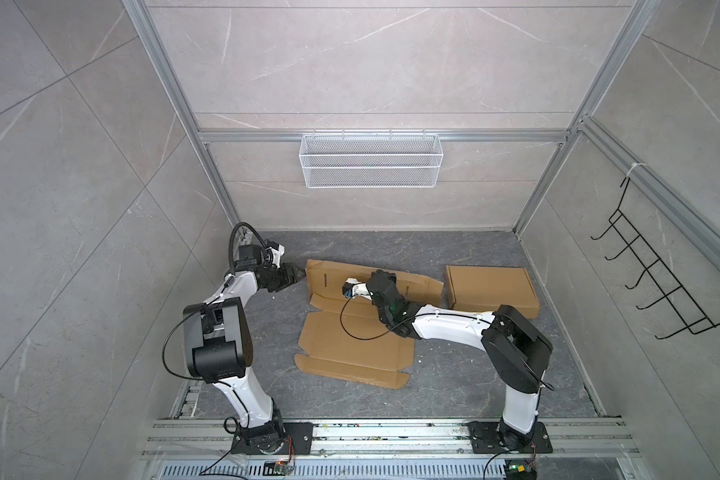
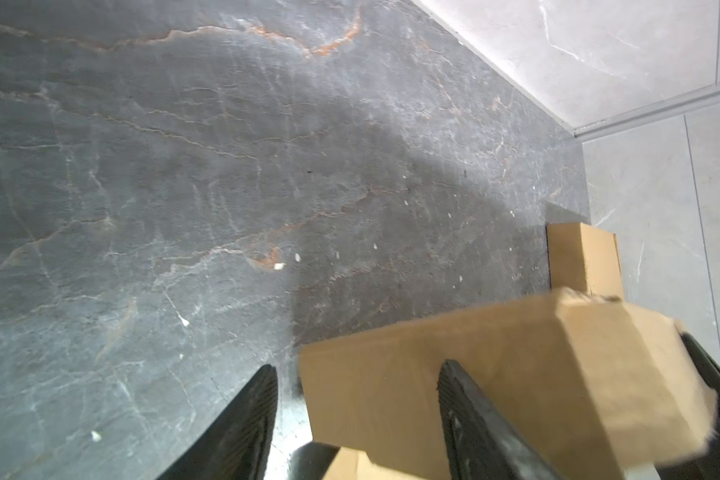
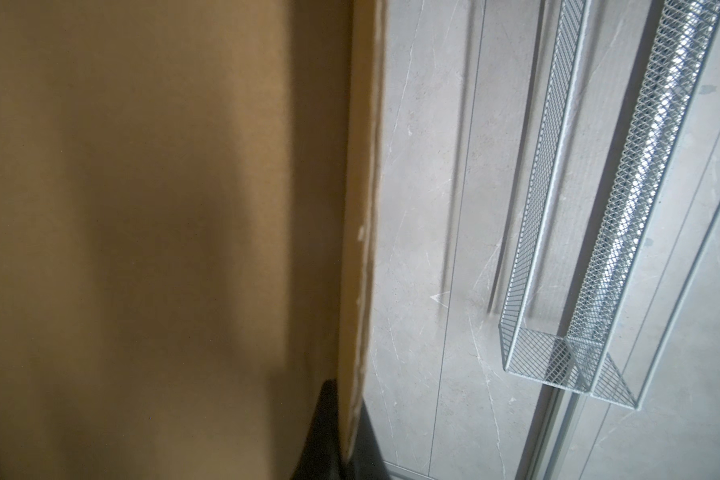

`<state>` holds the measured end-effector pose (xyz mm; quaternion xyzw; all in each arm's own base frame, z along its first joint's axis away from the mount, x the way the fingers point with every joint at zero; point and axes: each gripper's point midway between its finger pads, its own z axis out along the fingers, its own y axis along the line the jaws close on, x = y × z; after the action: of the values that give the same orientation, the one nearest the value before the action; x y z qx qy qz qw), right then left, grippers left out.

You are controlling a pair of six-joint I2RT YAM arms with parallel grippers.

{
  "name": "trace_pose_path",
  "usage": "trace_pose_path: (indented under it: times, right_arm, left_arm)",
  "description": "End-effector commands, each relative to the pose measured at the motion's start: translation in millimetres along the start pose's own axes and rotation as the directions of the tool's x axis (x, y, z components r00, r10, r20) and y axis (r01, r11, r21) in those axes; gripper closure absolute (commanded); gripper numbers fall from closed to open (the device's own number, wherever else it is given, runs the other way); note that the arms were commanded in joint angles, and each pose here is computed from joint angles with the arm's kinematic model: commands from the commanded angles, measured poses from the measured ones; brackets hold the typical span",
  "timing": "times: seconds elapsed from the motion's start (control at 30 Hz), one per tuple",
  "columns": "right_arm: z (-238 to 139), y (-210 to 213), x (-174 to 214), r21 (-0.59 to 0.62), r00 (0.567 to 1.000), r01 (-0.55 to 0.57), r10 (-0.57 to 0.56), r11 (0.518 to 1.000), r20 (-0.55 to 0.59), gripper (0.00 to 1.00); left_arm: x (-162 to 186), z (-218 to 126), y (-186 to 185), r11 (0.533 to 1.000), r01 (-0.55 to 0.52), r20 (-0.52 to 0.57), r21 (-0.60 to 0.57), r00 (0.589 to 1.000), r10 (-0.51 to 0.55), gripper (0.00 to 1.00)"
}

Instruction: Fold the paper box

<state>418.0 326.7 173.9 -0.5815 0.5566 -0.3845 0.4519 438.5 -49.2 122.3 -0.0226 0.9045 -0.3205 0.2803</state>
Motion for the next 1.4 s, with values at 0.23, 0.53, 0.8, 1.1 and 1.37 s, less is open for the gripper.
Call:
trace_pose_path:
  times: [0.23,0.53,0.8,1.1,1.37]
  right_arm:
    - [-7.2,-13.6,-2.8,0.013,1.000,-0.005,0.005,1.000,0.017,1.00]
    - [-3.5,-18.1,3.0,0.100,0.998,0.055,-0.056,0.993,0.011,1.00]
    - [-0.6,-7.6,7.4,0.101,0.995,0.096,-0.097,0.990,0.004,1.00]
    - [-4.0,-1.5,11.8,0.101,0.992,0.123,-0.124,0.987,0.012,1.00]
    - [-8.9,-3.2,10.9,0.122,0.992,0.123,-0.127,0.985,0.026,1.00]
  left_arm:
    - [26.4,-0.5,-43.9,0.983,-0.149,-0.047,0.103,0.987,0.155,0.33]
    - [26.7,-1.3,-35.4,0.981,-0.175,-0.058,0.079,0.982,0.180,0.33]
    - [12.0,-30.5,-44.3,0.972,-0.222,-0.037,0.073,0.974,0.225,0.33]
    - [-56.7,-96.7,-51.3,0.977,-0.180,0.208,0.116,0.966,0.154,0.32]
    - [-82.6,-62.5,10.0,0.991,-0.121,0.180,-0.049,0.975,0.128,0.31]
